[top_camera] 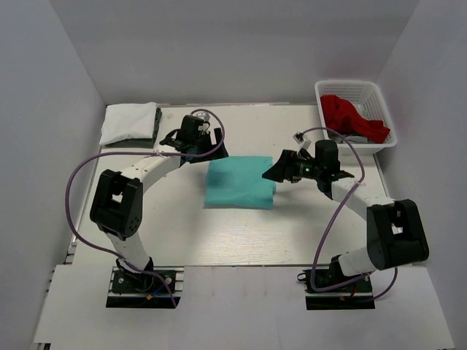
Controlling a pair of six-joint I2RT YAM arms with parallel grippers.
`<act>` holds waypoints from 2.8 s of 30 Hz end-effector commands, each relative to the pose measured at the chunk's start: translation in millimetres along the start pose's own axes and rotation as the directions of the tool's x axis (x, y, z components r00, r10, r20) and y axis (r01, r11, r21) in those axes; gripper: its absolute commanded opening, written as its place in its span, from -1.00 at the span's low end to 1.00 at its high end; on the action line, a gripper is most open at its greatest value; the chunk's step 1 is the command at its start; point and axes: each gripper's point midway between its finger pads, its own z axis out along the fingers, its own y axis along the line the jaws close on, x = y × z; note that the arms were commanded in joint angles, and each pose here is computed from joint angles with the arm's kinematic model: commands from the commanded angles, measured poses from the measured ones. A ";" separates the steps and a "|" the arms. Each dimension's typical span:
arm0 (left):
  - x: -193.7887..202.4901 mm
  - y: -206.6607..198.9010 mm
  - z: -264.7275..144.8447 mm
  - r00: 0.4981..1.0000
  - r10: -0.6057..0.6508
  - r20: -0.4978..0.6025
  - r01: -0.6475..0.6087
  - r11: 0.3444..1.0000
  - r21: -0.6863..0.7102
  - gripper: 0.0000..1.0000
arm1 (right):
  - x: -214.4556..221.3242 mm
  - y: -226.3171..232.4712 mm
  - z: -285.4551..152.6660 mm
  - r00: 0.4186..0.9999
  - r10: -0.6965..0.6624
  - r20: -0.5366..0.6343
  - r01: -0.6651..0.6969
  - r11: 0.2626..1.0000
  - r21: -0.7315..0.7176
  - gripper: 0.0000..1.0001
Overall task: Fold and stack the t-shirts
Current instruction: Smooth out wrinkles on the folded tshirt, then put the neatly folded tshirt into the corner of the board with the left arm
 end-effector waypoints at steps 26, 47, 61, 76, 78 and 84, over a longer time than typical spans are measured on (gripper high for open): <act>132.2 69.4 59.9 0.960 0.038 -0.279 -0.149 0.909 -0.389 0.13 | 40.5 23.3 -65.2 0.989 -0.128 0.070 0.119 0.985 0.126 0.81; -70.8 81.5 -33.7 0.901 0.419 0.107 -0.245 0.698 -0.672 -1.00 | 24.0 -1.9 -71.3 0.973 -0.204 0.110 0.167 0.946 0.279 0.81; -181.0 146.7 -88.2 0.812 0.566 0.146 -0.205 0.509 -0.836 -1.00 | -6.2 -16.1 -69.8 0.959 -0.221 0.178 0.143 0.918 0.371 0.81; -273.3 164.0 -119.0 0.735 0.631 0.247 -0.184 0.536 -0.824 -1.00 | -19.4 -25.1 -40.9 0.977 -0.147 0.156 0.091 0.944 0.318 0.81; -277.7 164.1 -119.2 0.732 0.638 0.240 -0.204 0.541 -0.816 -1.00 | -21.4 -23.9 -38.5 0.978 -0.139 0.154 0.087 0.948 0.305 0.81; -299.7 174.7 -139.3 0.718 0.651 0.248 -0.187 0.523 -0.832 -1.00 | -24.5 -20.9 -30.2 0.983 -0.119 0.143 0.077 0.960 0.268 0.81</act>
